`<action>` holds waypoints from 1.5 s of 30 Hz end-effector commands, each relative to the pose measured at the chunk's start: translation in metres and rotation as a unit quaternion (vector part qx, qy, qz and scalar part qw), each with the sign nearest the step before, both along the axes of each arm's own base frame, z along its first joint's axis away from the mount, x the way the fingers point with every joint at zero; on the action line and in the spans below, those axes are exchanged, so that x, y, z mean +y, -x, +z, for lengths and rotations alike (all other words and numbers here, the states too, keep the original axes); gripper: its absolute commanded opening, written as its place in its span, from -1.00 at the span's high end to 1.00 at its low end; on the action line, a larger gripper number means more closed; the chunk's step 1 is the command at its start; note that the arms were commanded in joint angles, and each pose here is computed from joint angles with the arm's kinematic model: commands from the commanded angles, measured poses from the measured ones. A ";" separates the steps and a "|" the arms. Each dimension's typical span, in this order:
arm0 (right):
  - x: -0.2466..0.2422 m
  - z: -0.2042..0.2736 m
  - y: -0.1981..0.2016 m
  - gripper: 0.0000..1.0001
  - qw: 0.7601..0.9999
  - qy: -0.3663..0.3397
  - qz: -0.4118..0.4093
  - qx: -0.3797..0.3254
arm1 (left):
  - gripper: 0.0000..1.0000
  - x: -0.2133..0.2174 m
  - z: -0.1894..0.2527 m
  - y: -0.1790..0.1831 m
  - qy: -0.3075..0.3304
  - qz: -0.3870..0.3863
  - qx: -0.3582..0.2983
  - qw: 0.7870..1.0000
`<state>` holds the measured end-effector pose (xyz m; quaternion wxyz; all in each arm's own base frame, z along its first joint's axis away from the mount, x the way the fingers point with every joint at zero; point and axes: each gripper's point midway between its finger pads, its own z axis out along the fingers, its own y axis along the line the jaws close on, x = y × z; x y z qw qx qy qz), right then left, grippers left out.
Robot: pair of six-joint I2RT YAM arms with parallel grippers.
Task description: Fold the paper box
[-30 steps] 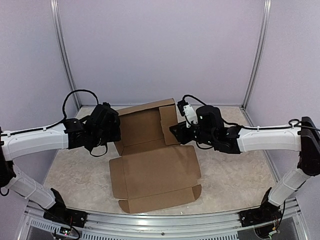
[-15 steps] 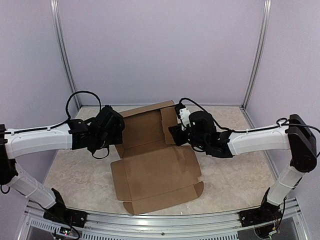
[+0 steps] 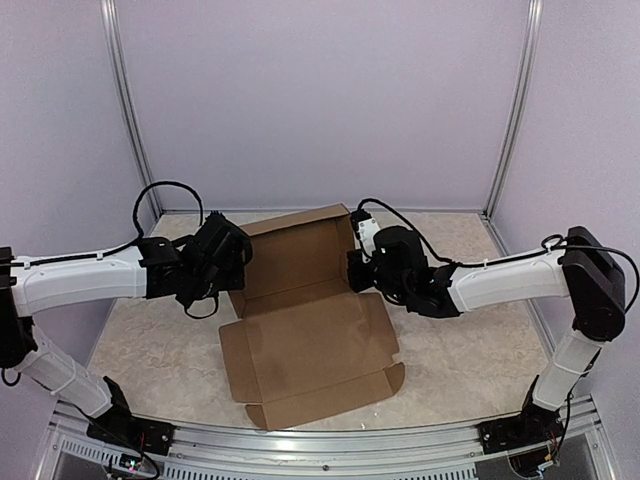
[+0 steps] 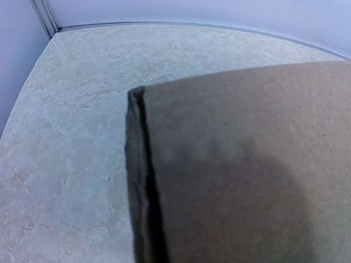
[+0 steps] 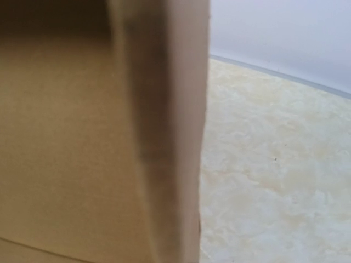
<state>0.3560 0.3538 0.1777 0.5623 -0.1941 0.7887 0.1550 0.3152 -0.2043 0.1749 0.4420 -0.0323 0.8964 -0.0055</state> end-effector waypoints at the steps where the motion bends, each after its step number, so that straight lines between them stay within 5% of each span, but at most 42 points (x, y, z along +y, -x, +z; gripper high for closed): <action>1: 0.025 0.026 0.004 0.95 0.998 -0.043 0.040 -0.030 | 1.00 -0.036 0.004 0.008 0.026 -0.061 0.013 0.998; 9: 0.024 0.031 0.000 0.49 0.998 -0.033 0.032 -0.052 | 1.00 -0.039 0.003 0.012 0.021 -0.067 0.015 0.997; 25: 0.017 0.035 -0.019 0.35 0.997 -0.037 0.033 -0.062 | 1.00 -0.047 0.009 0.019 0.036 -0.090 0.010 0.995; 28: 0.018 0.033 -0.022 0.48 0.997 -0.037 0.036 -0.059 | 1.00 -0.048 0.009 0.020 0.037 -0.091 0.010 0.995; 32: 0.021 0.030 -0.022 0.99 0.997 -0.041 0.043 -0.053 | 1.00 -0.048 0.007 0.020 0.038 -0.088 0.013 0.995; 42: 0.027 0.026 -0.018 1.00 0.996 -0.069 0.044 -0.025 | 1.00 -0.055 0.005 0.017 0.042 -0.087 0.020 0.995; 45: 0.030 0.022 -0.016 1.00 0.997 -0.062 0.037 -0.022 | 0.86 -0.056 0.003 0.016 0.041 -0.084 0.024 0.995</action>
